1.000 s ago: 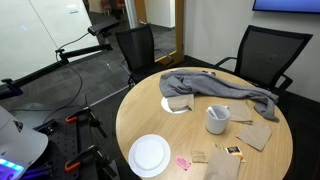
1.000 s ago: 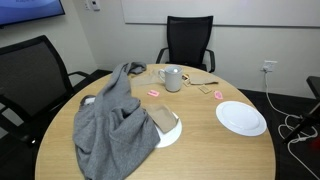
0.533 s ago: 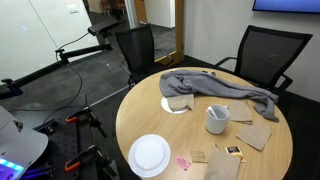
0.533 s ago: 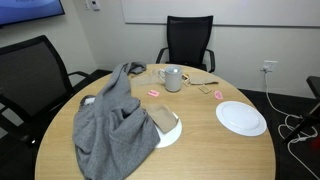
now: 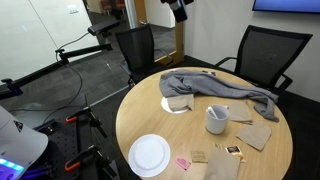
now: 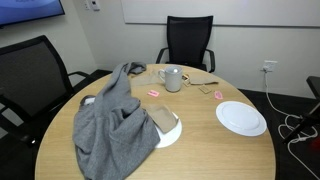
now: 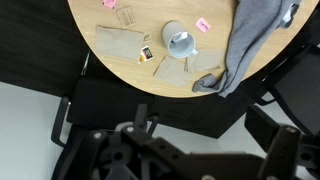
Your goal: Take the marker out of the cup and place it on the table
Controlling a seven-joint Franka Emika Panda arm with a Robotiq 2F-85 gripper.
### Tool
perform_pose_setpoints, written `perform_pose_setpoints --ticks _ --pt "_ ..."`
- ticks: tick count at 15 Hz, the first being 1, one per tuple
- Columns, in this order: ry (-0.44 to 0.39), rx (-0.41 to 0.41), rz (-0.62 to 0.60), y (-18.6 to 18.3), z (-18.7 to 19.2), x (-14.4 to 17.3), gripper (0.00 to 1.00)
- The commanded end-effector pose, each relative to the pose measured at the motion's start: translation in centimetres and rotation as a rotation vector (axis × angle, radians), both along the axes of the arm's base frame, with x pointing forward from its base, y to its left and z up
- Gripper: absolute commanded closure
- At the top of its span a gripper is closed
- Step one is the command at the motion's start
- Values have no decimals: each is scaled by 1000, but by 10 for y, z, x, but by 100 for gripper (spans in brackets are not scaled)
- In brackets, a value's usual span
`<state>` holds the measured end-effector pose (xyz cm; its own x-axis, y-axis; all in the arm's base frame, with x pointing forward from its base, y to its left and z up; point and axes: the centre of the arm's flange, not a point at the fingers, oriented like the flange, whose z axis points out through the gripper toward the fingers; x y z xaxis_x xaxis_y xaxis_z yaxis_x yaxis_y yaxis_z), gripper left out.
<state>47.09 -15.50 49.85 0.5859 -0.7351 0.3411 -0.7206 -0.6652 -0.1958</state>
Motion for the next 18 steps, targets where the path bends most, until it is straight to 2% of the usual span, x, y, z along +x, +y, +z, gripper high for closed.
perform_pose_setpoints --ticks 1,8,18 --pt "8 47 -93 -8 -13 25 0" --pt "77 74 -153 -13 -66 44 0" --pt "66 38 -110 -15 -137 77 0"
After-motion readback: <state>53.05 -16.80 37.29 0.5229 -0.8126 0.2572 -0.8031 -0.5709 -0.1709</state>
